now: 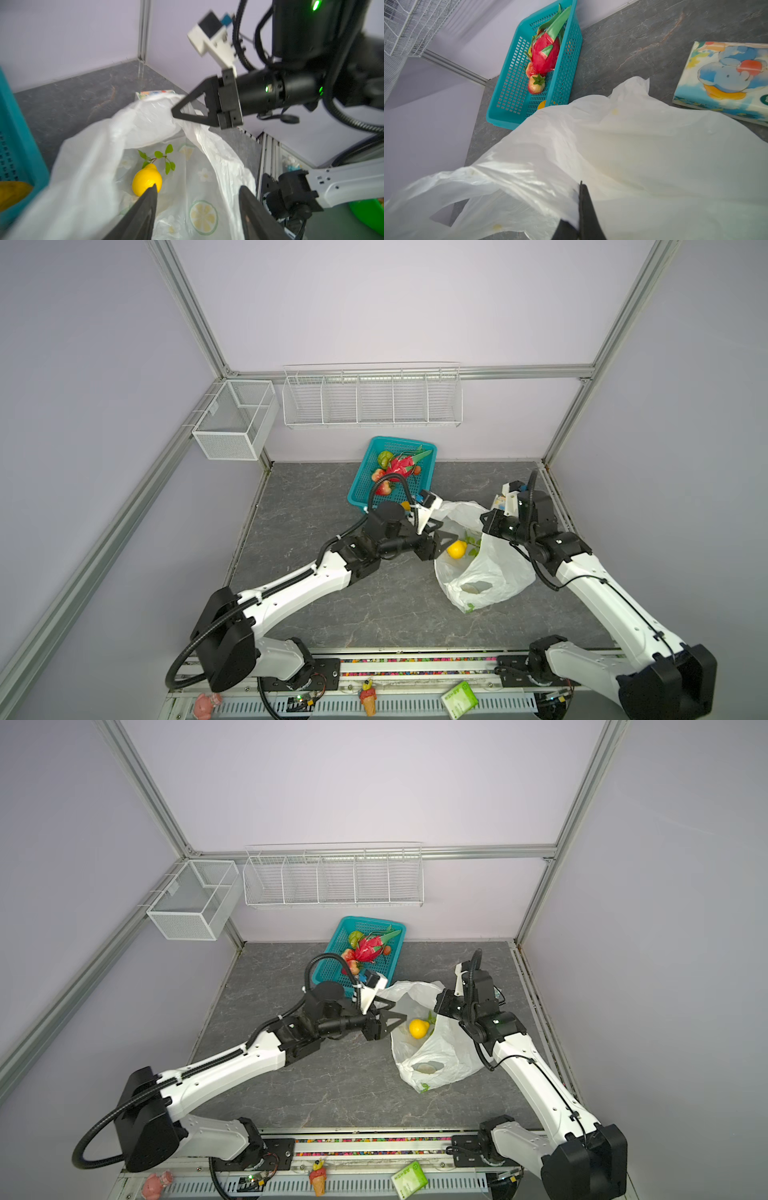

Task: Place the fake fruits into the plastic bag and tie a complex knot
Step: 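Move the left gripper back over the teal basket toward the orange mango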

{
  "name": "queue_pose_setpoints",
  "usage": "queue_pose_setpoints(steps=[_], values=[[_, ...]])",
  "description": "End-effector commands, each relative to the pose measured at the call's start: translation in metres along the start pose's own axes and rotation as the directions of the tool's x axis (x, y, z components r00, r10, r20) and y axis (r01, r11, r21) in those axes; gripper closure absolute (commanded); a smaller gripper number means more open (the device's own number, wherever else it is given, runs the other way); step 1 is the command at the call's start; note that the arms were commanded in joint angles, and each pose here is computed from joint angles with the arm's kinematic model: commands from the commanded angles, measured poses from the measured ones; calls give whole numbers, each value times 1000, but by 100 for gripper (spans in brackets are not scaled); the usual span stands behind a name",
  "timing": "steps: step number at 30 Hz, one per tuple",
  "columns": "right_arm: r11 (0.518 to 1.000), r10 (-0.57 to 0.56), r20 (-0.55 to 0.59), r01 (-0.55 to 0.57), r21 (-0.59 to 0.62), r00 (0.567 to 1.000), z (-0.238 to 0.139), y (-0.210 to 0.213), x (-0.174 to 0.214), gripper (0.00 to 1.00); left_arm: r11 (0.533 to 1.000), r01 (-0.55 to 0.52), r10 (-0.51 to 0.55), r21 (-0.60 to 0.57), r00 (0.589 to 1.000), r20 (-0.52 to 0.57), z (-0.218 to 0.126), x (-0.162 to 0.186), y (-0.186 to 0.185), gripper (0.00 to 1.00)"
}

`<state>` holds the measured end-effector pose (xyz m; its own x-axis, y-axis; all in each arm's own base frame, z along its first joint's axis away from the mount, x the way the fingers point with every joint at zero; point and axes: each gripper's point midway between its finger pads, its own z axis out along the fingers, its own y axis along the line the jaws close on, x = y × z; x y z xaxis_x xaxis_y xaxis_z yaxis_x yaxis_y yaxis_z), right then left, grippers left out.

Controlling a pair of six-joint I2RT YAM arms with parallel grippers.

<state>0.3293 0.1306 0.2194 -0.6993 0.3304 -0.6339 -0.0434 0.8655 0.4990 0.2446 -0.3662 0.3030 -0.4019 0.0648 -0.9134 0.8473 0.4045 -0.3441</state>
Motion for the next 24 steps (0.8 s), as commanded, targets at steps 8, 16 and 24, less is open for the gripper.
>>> queue_pose_setpoints(steps=[8, 16, 24], values=[[997, -59, 5, 59, 50, 998, 0, -10, -2, 94, 815, 214, -218, -539, 974, 57, -36, -36, 167, 33], [996, -79, -5, 79, 43, 997, 2, -8, -3, 94, 788, -41, -233, -614, 904, -359, 24, 13, 248, 29], [995, -88, -7, 88, 46, 996, 1, -9, -3, 94, 882, -120, -196, -456, 787, -586, 75, 59, 269, 29]])
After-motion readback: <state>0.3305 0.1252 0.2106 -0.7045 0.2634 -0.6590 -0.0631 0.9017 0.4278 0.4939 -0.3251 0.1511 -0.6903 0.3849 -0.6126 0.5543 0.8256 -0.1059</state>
